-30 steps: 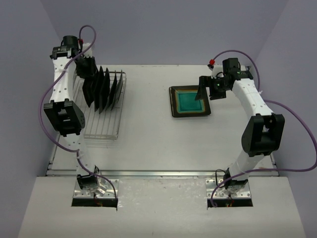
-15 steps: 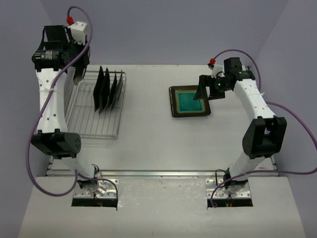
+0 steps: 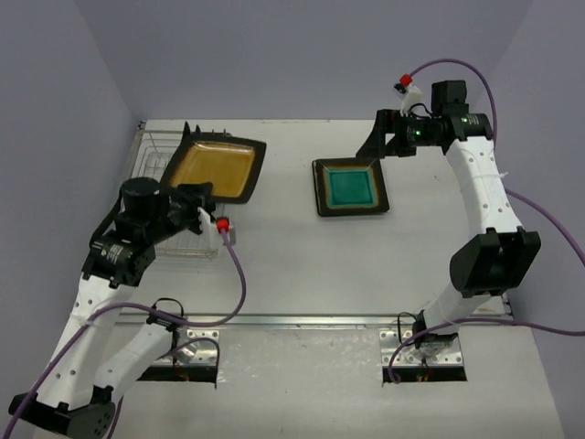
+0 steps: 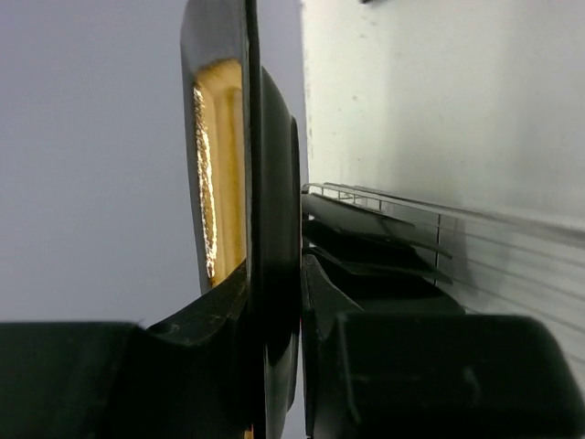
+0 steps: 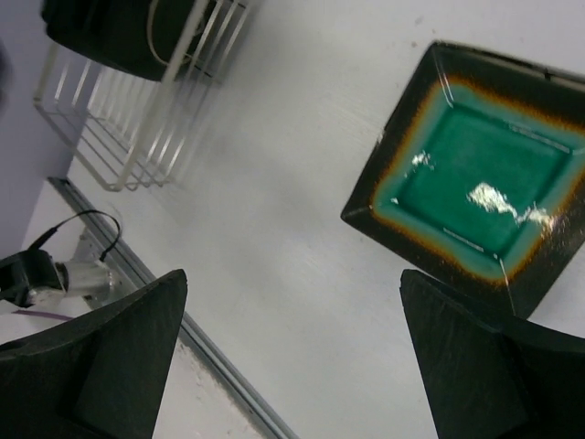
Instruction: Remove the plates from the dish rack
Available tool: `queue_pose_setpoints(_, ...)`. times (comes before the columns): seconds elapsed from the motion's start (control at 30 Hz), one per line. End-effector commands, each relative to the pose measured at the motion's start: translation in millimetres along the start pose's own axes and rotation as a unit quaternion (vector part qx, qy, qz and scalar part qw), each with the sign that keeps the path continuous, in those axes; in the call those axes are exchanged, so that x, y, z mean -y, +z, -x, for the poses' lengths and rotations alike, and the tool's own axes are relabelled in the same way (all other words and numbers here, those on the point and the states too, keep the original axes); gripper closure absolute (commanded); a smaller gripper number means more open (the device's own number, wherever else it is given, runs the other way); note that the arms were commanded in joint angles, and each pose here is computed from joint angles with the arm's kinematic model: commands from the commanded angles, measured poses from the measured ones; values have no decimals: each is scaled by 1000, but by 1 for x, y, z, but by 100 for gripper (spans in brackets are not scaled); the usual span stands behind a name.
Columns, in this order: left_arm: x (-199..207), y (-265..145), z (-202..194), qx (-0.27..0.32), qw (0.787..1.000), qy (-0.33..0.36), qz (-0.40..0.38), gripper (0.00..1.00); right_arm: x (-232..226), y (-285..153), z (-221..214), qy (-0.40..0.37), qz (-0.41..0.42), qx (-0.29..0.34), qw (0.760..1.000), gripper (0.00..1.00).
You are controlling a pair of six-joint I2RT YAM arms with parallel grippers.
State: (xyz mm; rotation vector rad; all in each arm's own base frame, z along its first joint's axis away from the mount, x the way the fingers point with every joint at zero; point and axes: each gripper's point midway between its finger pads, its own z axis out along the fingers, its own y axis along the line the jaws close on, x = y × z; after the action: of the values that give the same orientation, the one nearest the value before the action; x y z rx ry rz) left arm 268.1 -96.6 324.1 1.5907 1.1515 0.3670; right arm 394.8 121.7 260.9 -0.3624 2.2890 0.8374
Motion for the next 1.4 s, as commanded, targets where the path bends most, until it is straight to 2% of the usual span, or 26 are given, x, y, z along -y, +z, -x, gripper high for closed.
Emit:
queue_pose_setpoints(0.0,-7,-10,63,127,919,363,92,100,-40,-8,22,-2,109,8,994,1)
queue_pose_setpoints(0.03,-7,-10,63,127,918,364,92,100,-43,-7,22,-3,112,6,994,1)
queue_pose_setpoints(0.13,37,-3,85,204,859,459,99,100,-72,6,10,0,171,-19,985,1)
queue_pose_setpoints(0.2,56,0,92,235,837,483,102,100,-84,16,-4,2,186,-42,982,1)
queue_pose_setpoints(0.27,71,0,102,269,806,515,115,100,-95,27,-19,-2,198,-63,978,1)
queue_pose_setpoints(0.4,89,1,111,303,777,538,123,100,-121,48,-47,-9,223,-103,969,1)
queue_pose_setpoints(0.67,95,2,118,321,763,548,124,100,-161,87,-96,-32,247,-185,951,1)
queue_pose_setpoints(0.93,95,4,117,320,761,551,123,100,-177,110,-133,-23,257,-242,935,4)
queue_pose_setpoints(1.03,95,4,117,318,761,552,123,100,-180,112,-142,-16,261,-256,931,15)
queue_pose_setpoints(1.13,95,6,117,318,761,552,123,100,-180,113,-148,-8,262,-263,929,37)
queue_pose_setpoints(1.17,95,6,116,319,761,552,123,100,-179,113,-150,-8,261,-264,929,51)
queue_pose_setpoints(1.2,95,6,117,318,760,553,124,100,-178,113,-151,-9,259,-263,929,70)
queue_pose_setpoints(1.27,96,6,117,319,760,553,125,100,-176,112,-150,-13,254,-260,932,95)
queue_pose_setpoints(1.3,96,6,117,319,760,553,125,98,-176,112,-150,-13,252,-259,932,100)
queue_pose_setpoints(1.33,97,5,117,320,760,552,126,93,-175,112,-149,-14,250,-257,933,100)
queue_pose_setpoints(1.37,97,5,117,320,760,552,126,81,-174,110,-146,-13,251,-253,934,100)
